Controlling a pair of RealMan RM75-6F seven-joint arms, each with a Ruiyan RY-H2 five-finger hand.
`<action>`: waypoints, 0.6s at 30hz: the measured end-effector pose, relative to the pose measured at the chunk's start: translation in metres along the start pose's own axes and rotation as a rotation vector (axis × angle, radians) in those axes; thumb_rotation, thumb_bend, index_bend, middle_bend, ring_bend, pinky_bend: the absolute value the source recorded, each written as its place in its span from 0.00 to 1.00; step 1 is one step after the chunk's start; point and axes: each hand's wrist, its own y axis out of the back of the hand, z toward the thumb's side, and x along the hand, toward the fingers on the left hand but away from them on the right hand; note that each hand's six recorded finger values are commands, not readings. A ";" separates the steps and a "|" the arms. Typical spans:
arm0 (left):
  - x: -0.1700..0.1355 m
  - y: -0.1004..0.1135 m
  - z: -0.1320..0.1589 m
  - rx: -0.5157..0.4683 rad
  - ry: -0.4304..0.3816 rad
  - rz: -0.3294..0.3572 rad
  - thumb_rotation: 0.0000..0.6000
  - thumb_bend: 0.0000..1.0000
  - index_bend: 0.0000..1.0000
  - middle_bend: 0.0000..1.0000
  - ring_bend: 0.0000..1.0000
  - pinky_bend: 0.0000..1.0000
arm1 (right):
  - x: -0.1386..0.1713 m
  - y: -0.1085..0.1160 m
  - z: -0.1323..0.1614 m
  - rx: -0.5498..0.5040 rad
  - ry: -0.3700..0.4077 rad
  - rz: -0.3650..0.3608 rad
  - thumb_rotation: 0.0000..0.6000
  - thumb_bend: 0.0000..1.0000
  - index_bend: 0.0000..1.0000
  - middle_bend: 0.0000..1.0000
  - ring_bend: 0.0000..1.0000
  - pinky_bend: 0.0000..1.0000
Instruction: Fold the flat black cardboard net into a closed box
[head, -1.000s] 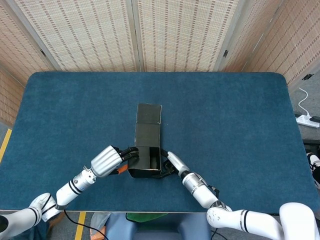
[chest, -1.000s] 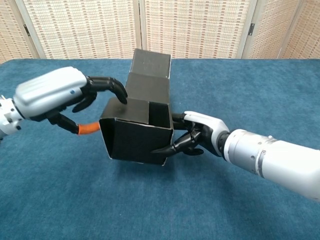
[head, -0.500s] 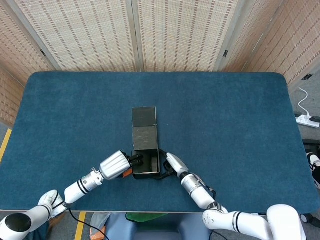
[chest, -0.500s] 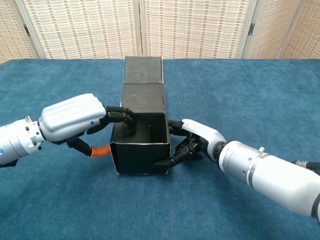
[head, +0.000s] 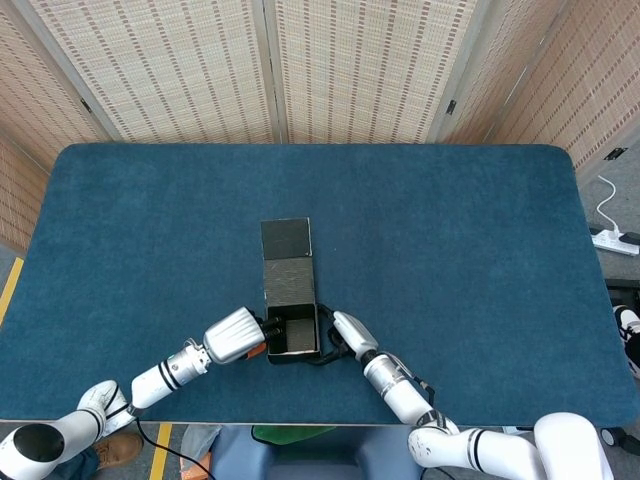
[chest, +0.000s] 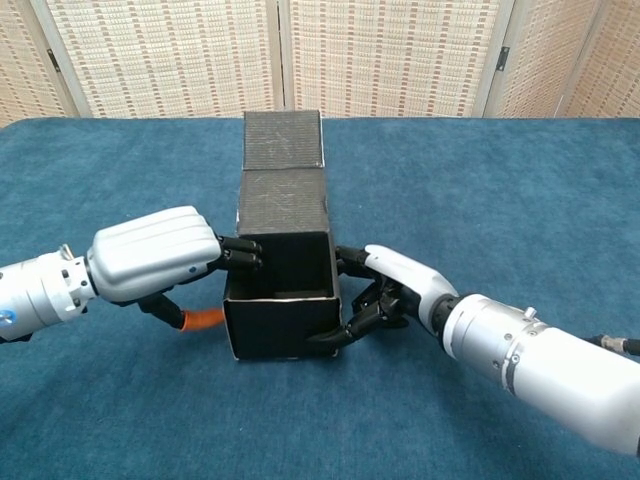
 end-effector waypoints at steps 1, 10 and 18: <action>0.000 -0.001 0.001 0.001 0.001 -0.004 1.00 0.36 0.50 0.49 0.82 0.87 | 0.001 -0.001 0.000 0.003 0.002 0.000 1.00 0.35 0.48 0.50 0.88 1.00; 0.002 -0.004 0.005 0.023 0.002 -0.019 1.00 0.37 0.65 0.63 0.82 0.88 | 0.007 -0.005 0.003 0.022 0.024 0.000 1.00 0.35 0.48 0.50 0.88 1.00; 0.003 -0.006 0.008 0.054 -0.008 -0.025 1.00 0.38 0.75 0.71 0.82 0.88 | 0.010 -0.007 0.003 0.022 0.032 -0.001 1.00 0.35 0.48 0.50 0.88 1.00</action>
